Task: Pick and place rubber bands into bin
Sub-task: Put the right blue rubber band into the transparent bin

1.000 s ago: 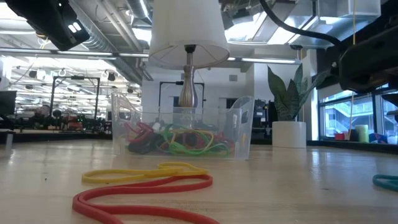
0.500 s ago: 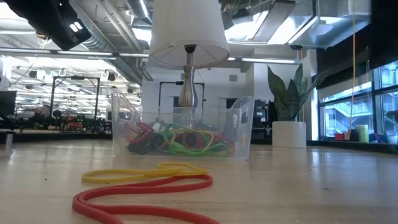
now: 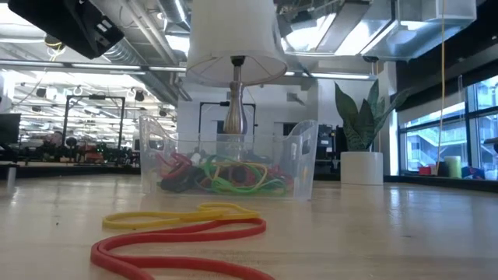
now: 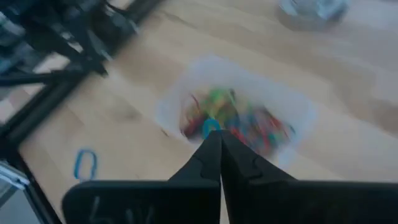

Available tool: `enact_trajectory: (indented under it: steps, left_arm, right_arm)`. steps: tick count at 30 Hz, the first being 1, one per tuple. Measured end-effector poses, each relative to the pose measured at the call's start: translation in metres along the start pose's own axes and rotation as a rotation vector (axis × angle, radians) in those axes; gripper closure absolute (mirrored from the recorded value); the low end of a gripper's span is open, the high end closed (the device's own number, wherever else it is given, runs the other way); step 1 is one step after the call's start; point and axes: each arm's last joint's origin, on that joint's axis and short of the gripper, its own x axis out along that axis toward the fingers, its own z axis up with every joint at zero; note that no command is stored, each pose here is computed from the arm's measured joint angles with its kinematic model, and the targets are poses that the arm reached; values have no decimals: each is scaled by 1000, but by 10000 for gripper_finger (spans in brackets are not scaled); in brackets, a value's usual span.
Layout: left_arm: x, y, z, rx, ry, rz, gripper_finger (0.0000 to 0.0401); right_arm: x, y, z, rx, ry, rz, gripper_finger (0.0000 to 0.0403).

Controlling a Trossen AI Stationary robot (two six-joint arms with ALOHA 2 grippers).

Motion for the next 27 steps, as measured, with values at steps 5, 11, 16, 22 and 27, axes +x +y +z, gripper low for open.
enact_trajectory:
  steps: [5,11,16,22,27]
  left_arm:
    - [0,0,0,0,0,-1,399]
    - [0,0,0,1,1,-2,399]
    - [0,0,0,1,1,-2,399]
    - [0,0,0,1,1,0,399]
    - [0,0,0,1,0,0,398]
  right_arm:
    - [36,4,25,-42,-53,32,403]
    - [80,-12,34,-22,47,19,401]
    - [112,-26,13,23,139,68,399]
    - [134,-39,-13,102,162,148,397]
    - [138,-40,-16,143,143,197,367]
